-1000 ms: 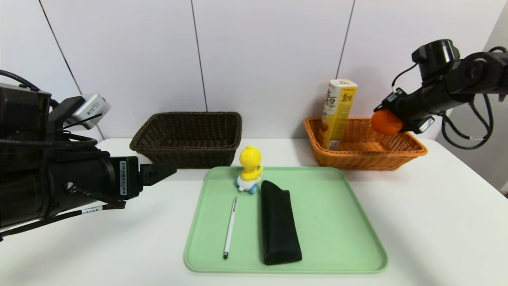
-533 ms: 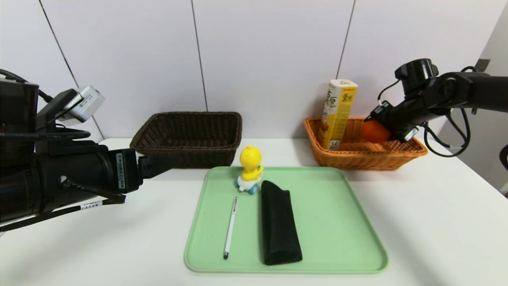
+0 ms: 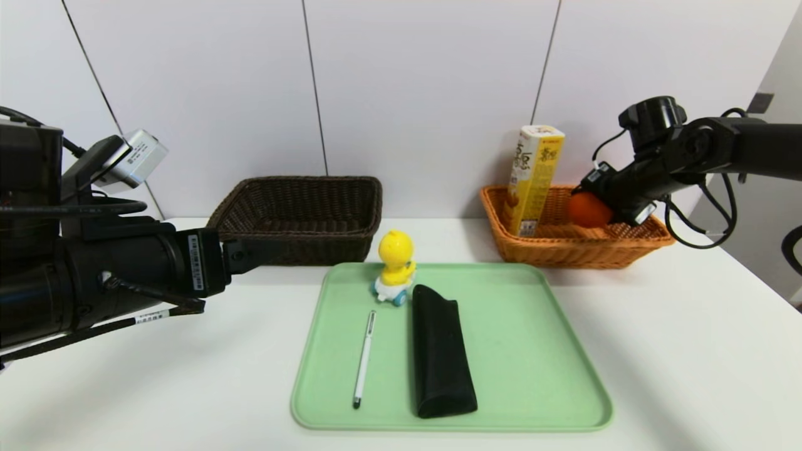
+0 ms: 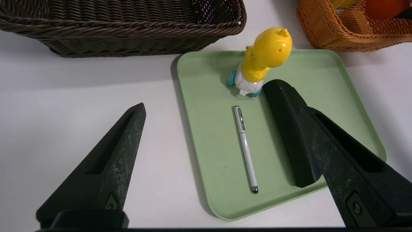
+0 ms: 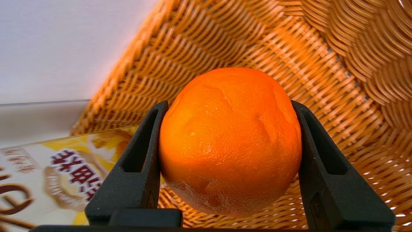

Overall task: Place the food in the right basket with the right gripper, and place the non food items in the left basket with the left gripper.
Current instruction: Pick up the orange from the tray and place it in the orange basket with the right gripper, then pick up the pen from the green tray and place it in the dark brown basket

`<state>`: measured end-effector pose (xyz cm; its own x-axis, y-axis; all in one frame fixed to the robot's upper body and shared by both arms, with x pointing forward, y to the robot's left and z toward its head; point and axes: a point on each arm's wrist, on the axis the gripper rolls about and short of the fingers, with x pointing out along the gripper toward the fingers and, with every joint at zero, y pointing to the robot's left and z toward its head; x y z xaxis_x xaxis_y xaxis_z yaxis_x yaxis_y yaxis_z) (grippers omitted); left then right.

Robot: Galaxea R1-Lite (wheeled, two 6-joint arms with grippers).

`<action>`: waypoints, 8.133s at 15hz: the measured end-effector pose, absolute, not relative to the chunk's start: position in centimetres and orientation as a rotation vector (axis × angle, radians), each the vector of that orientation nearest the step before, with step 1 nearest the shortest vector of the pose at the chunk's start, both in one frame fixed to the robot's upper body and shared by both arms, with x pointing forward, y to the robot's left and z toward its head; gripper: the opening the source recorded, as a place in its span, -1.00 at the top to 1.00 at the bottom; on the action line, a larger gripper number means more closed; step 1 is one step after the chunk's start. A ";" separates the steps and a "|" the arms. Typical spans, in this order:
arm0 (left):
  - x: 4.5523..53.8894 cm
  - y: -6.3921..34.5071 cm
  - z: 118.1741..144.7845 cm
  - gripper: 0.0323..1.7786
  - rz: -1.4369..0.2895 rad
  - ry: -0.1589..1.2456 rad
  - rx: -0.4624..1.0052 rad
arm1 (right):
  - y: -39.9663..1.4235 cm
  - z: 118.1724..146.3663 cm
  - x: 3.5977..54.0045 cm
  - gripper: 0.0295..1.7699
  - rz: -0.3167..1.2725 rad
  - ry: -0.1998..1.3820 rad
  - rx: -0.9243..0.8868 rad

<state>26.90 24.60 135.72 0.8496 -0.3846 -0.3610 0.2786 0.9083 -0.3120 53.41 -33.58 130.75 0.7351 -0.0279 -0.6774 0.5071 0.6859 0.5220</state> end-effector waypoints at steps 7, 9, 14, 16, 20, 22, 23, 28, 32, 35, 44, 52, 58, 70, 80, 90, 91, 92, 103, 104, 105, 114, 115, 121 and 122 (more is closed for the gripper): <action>27.0 24.6 135.7 -0.90 -0.343 0.432 -0.249 | -33.4 129.8 53.9 -0.41 -0.313 0.713 0.740; 27.0 24.6 135.7 -0.90 -0.343 0.429 -0.243 | -33.3 129.9 54.0 -0.53 -0.301 0.698 0.734; 27.6 24.3 136.3 -0.90 -0.378 0.385 -0.286 | -33.3 129.7 54.1 -0.72 -0.306 0.703 0.738; 27.6 24.2 137.1 -0.90 -0.397 0.363 -0.312 | -33.3 131.0 53.5 -0.77 -0.299 0.678 0.738; 28.1 23.9 137.6 -0.90 -0.406 0.353 -0.309 | -32.2 137.4 49.6 -0.83 -0.221 0.561 0.728; 28.4 23.6 137.7 -0.90 -0.416 0.357 -0.307 | -30.8 141.2 46.7 -0.86 -0.148 0.490 0.733; 28.5 23.1 137.8 -0.90 -0.428 0.368 -0.303 | -29.9 142.7 45.1 -0.86 -0.108 0.468 0.729; 29.0 20.1 138.4 -0.90 -0.431 0.597 -0.202 | -26.3 144.8 36.8 -0.90 -0.056 0.689 0.549; 30.2 16.9 138.5 -0.90 -0.392 0.848 -0.057 | -26.3 144.1 33.0 -0.91 -0.031 0.791 0.362; 31.0 13.9 137.5 -0.90 -0.371 1.028 0.029 | -26.3 143.4 31.6 -0.91 -0.016 0.827 0.333; 34.0 8.5 131.6 -0.90 -0.222 1.283 0.137 | -25.8 140.7 31.2 -0.91 -0.030 0.934 0.302; 35.5 7.0 128.5 -0.90 -0.141 1.346 0.117 | -25.5 140.1 31.6 -0.92 -0.036 0.955 0.300; 36.2 6.4 127.6 -0.90 -0.106 1.358 0.085 | -25.5 140.1 31.5 -0.92 -0.035 0.954 0.299; 36.9 6.5 126.5 -0.90 -0.060 1.384 0.055 | -25.5 139.9 31.3 -0.92 -0.035 0.961 0.295; 37.1 6.7 126.1 -0.08 -0.088 1.457 -0.005 | -25.4 139.9 31.3 -0.93 -0.033 0.960 0.294; 37.3 7.3 126.1 0.98 -0.084 1.465 -0.010 | -25.5 140.2 31.1 -0.93 -0.028 0.950 0.297; 37.2 7.4 126.6 0.98 -0.093 1.456 -0.012 | -25.5 140.3 31.0 -0.93 -0.027 0.948 0.296; 37.0 7.5 127.4 0.98 -0.108 1.437 -0.021 | -25.5 140.3 31.0 -0.93 -0.027 0.946 0.298; 30.9 14.8 141.6 0.98 -0.280 1.077 -0.254 | -25.6 140.4 30.9 -0.93 -0.028 0.943 0.301; 31.3 16.1 142.7 0.98 -0.271 1.012 -0.309 | -25.6 140.4 30.9 -0.93 -0.027 0.940 0.303; 32.0 17.6 143.7 0.98 -0.251 0.936 -0.370 | -25.5 140.5 31.0 -0.93 -0.025 0.933 0.306; 43.7 24.9 142.2 0.98 -0.018 0.616 -0.671 | -25.6 140.7 31.6 -0.93 -0.021 0.888 0.350; 44.6 25.0 141.3 0.98 -0.006 0.625 -0.672 | -25.5 140.6 31.6 -0.93 -0.021 0.889 0.350; 49.2 26.3 136.7 0.98 0.071 0.677 -0.653 | -25.5 140.5 31.8 -0.93 -0.027 0.893 0.361; 49.7 26.6 136.1 0.98 0.081 0.678 -0.652 | -25.5 140.5 31.8 -0.93 -0.028 0.895 0.361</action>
